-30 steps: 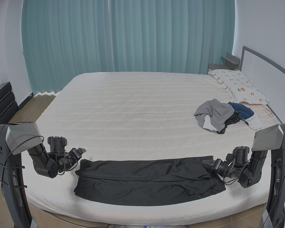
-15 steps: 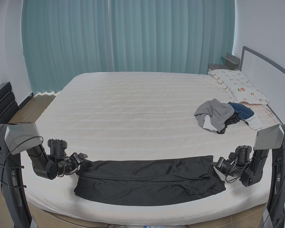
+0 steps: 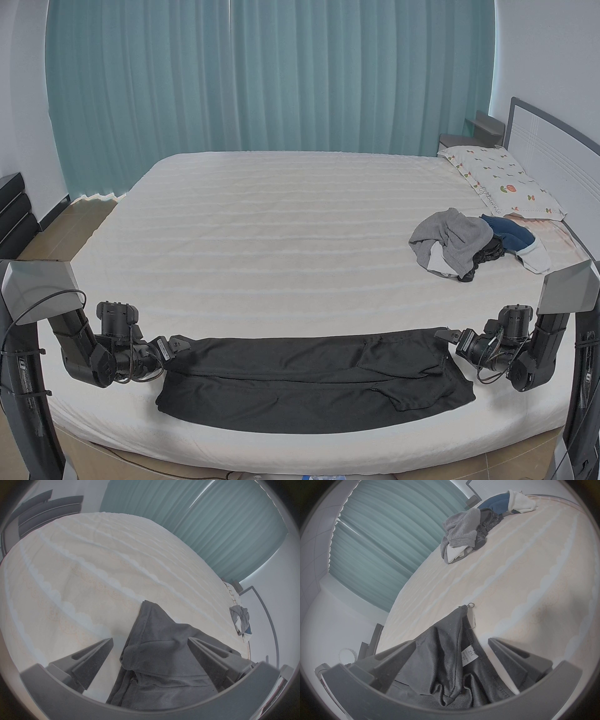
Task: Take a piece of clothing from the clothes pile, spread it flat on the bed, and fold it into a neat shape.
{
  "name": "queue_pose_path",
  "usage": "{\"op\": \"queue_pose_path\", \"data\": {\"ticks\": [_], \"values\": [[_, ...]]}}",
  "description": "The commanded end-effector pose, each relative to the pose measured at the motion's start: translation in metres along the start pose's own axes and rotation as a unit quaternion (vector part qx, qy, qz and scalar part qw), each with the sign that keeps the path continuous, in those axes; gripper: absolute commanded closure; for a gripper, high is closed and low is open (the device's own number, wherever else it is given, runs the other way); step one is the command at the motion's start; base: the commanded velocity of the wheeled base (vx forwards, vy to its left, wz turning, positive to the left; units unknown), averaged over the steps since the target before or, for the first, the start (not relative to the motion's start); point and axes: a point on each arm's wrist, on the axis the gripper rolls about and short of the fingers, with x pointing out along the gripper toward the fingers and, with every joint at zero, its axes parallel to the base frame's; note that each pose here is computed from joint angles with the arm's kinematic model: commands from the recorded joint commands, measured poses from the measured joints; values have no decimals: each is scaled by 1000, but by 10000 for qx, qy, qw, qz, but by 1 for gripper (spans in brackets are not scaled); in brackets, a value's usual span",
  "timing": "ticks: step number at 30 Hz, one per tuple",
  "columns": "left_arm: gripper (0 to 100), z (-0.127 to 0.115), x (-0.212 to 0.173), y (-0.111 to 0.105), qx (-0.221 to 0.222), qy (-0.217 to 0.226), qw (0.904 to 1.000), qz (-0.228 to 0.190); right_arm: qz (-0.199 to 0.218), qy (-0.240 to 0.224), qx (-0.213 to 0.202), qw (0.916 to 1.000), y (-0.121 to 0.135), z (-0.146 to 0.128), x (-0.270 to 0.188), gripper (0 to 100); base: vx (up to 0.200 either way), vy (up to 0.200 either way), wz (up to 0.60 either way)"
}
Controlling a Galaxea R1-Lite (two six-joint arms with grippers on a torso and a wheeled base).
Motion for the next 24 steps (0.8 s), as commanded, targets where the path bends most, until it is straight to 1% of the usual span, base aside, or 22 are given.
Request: {"op": "queue_pose_path", "data": {"ticks": [1,3,5,7,8,9,15,20,24], "values": [[0,-1,2,-4,75,16,9999,-94,15,-72,38,10000,1,4,-3,0,0,0,0],[0,0,4,-7,125,-14,9997,-212,26,-73,66,9999,1,5,-3,0,0,0,0],[0,-2,6,-8,268,56,9991,-310,30,-79,78,9999,1,5,-3,0,0,0,0],[0,-4,7,-7,478,104,9983,-313,31,-68,85,9999,2,4,-3,0,0,0,0],[0,-4,7,-7,478,104,9983,-313,31,-68,85,9999,2,4,-3,0,0,0,0],[0,-7,9,-4,657,153,9973,-279,26,-62,87,9999,1,4,-3,0,0,0,0],[0,-9,9,-3,723,194,9969,-248,31,-57,84,9999,2,4,-3,0,0,0,0],[0,-14,6,-1,923,255,9952,-182,26,-52,86,9999,2,3,-3,0,0,0,0],[0,-17,8,-4,987,305,9944,-208,31,-47,83,10000,2,3,-3,0,0,0,0]]}}
